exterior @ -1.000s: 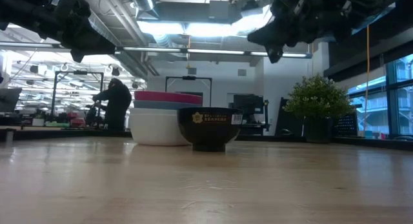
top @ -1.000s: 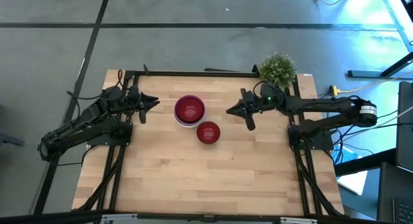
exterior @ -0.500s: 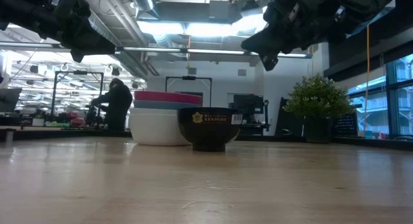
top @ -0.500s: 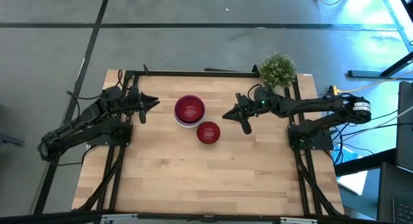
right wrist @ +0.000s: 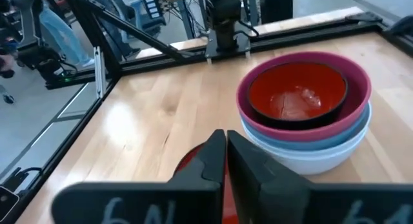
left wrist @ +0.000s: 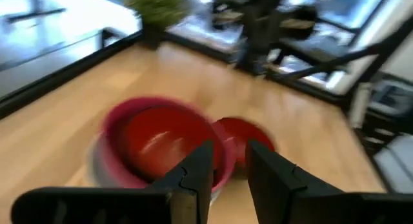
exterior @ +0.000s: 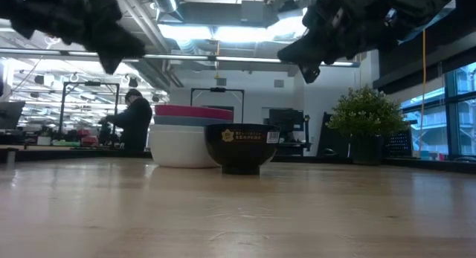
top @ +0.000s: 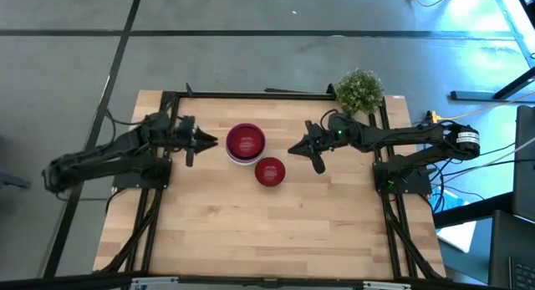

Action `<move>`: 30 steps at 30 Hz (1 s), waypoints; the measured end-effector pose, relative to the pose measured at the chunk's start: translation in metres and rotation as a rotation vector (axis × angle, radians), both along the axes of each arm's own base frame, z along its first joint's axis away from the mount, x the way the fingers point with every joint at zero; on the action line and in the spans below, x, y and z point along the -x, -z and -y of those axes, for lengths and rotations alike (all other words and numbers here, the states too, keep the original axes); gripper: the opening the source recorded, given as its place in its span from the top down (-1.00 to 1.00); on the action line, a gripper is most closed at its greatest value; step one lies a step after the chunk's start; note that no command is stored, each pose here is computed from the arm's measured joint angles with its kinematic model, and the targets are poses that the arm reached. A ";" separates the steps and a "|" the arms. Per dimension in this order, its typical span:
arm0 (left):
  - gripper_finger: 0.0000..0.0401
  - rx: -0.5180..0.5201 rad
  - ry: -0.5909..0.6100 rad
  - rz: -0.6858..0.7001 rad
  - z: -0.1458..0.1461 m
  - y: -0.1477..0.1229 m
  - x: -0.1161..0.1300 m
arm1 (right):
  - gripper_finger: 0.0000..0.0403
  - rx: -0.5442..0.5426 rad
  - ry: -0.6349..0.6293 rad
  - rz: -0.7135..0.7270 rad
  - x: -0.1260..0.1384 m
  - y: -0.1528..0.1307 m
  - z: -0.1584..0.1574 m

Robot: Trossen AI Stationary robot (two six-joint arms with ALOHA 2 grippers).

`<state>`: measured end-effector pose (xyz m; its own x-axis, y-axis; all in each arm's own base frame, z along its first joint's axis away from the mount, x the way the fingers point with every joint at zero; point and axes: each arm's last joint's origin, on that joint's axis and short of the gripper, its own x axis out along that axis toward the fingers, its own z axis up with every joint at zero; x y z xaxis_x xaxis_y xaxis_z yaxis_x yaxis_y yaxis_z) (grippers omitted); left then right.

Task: Nest bowls inside each other
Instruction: Stack the red bowl into the red bowl

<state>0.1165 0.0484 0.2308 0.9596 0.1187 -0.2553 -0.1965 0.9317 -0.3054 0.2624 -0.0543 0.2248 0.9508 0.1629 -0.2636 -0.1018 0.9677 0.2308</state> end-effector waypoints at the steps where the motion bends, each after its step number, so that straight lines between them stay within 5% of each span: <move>1: 0.58 -0.010 0.030 0.022 0.002 -0.002 -0.004 | 0.91 -0.002 0.000 -0.008 0.000 0.001 0.000; 13: 0.58 -0.048 0.177 -0.023 0.024 -0.051 -0.052 | 0.91 0.003 0.040 -0.059 0.002 0.005 0.001; 22: 0.58 -0.037 0.182 -0.250 0.025 -0.042 -0.084 | 0.91 0.000 0.040 -0.068 0.002 0.006 0.001; 30: 0.58 -0.070 0.235 -0.284 0.025 -0.042 -0.101 | 0.91 -0.005 0.041 -0.072 0.002 0.006 0.001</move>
<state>0.2175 0.0232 0.2732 0.8546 -0.0701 -0.5145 -0.0422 0.9782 -0.2035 0.2604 -0.0550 0.2185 0.9353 0.1259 -0.3306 -0.0454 0.9696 0.2406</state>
